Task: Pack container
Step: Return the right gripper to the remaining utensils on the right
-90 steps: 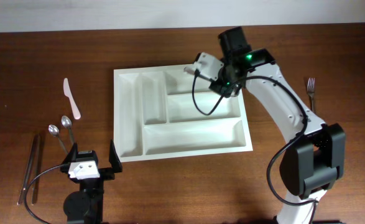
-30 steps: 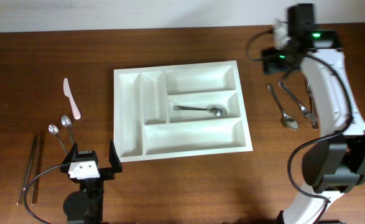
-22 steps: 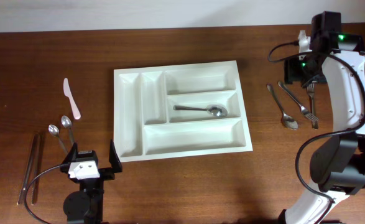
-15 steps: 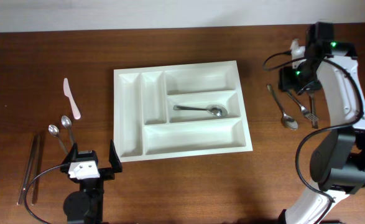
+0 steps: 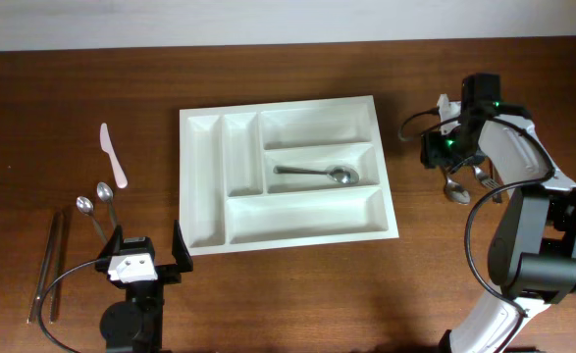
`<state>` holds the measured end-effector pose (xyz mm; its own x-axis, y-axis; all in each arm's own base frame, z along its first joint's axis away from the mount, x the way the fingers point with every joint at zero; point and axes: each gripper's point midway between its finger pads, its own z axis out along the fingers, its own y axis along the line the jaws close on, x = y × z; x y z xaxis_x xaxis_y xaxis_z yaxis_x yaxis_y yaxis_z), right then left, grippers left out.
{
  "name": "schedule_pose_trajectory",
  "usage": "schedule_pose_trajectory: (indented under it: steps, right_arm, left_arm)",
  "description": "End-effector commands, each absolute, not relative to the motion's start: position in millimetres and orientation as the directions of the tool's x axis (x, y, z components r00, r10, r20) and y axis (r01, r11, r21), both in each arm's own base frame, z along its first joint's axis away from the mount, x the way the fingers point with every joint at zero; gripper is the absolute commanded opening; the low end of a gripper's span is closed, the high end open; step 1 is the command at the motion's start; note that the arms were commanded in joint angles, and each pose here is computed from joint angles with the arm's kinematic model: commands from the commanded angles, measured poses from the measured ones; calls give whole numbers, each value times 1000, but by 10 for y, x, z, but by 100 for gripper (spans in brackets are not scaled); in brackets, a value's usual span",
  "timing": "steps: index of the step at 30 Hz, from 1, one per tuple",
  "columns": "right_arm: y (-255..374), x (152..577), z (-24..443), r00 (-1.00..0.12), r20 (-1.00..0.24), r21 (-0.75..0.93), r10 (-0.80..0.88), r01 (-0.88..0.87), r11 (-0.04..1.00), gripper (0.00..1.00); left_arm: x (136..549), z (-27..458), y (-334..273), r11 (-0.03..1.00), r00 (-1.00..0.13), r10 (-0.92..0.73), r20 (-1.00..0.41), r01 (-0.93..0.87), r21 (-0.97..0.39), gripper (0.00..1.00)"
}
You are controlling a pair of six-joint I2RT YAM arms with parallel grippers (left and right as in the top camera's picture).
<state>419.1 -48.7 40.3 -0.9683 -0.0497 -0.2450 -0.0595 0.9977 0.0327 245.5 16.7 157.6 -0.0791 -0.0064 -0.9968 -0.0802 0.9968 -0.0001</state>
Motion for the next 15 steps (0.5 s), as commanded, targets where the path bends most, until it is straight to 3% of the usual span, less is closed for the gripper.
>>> schedule_pose_trajectory:
  steps: [1, 15]
  right_arm:
    - [-420, 4112, 234, -973, -223, 55, -61, -75, 996, 64]
    - [-534, 4224, 36, -959, -277, -10, -66, -66, 998, 64]
  left_arm:
    - [2455, 1563, 139, 998, -80, 6, -997, -64, 11, 99]
    - [2455, 1563, 139, 998, -80, 6, -997, -64, 11, 99]
